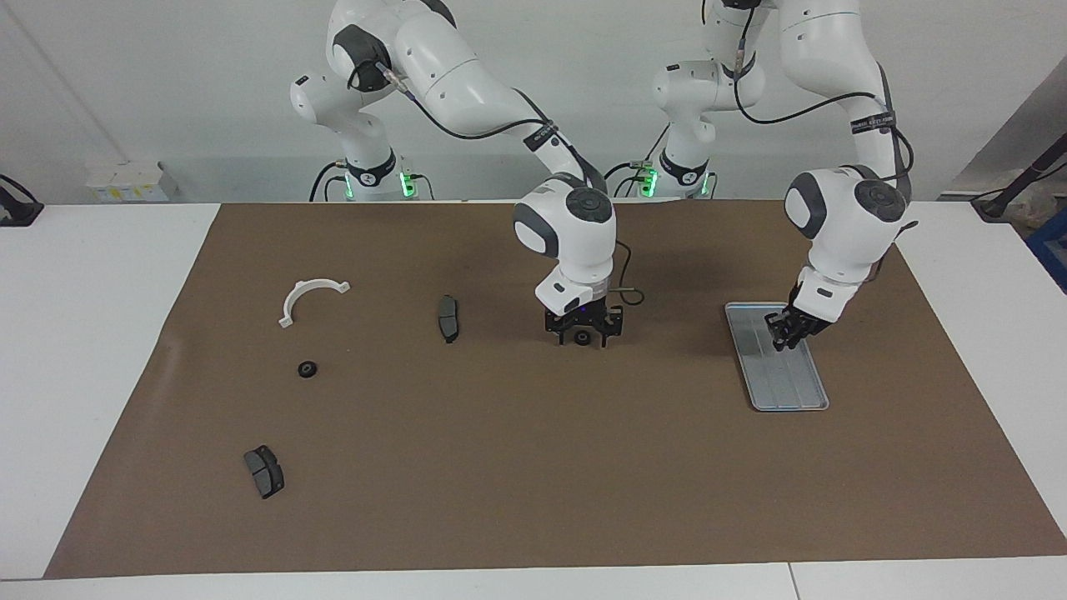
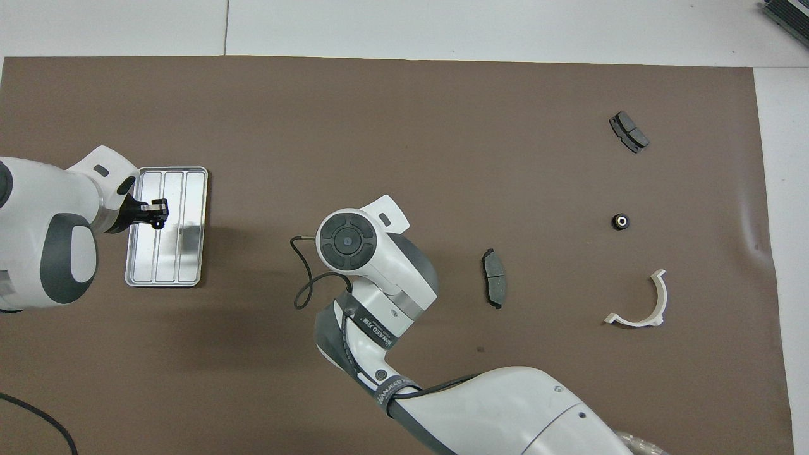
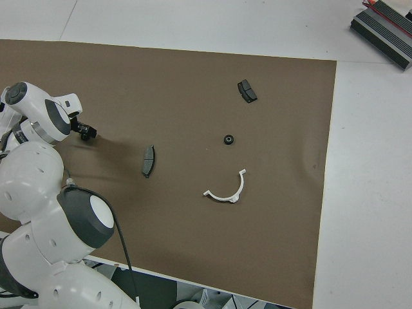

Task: Place bearing gear from tray to pile

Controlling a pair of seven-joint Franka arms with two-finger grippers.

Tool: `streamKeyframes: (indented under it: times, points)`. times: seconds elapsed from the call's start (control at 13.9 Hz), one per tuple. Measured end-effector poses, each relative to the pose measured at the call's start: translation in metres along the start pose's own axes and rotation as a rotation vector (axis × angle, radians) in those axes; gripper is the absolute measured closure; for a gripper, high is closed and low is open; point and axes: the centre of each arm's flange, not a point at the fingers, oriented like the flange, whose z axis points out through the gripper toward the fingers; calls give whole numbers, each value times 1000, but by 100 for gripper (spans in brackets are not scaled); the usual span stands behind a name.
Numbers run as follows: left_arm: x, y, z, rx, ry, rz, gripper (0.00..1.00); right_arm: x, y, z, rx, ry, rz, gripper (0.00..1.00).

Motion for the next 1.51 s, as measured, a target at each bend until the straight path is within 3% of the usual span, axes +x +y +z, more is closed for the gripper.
streamKeyframes:
  times: [0.07,0.14,0.36,0.58,0.79,1.08,1.3,1.51]
  points:
    - [0,1,0,0,0,0,78,0,0,0,0,0,0,25]
    - [0,1,0,0,0,0,78,0,0,0,-1,0,0,33]
    - [0,1,0,0,0,0,78,0,1,0,-12,-4,-2,67]
    - [0,1,0,0,0,1,78,3,5,-2,-24,-5,2,68]
    - [-2,24,0,-6,2,-15,78,30,26,-27,-22,23,33,68]
    - [-30,154,-4,-36,8,-79,78,92,121,-72,-39,43,43,68]
    - [-68,243,-9,-64,13,-105,78,98,203,-87,-78,12,-2,68]
    - [-100,297,-7,-86,19,-92,78,93,267,-85,-108,-32,-54,68]
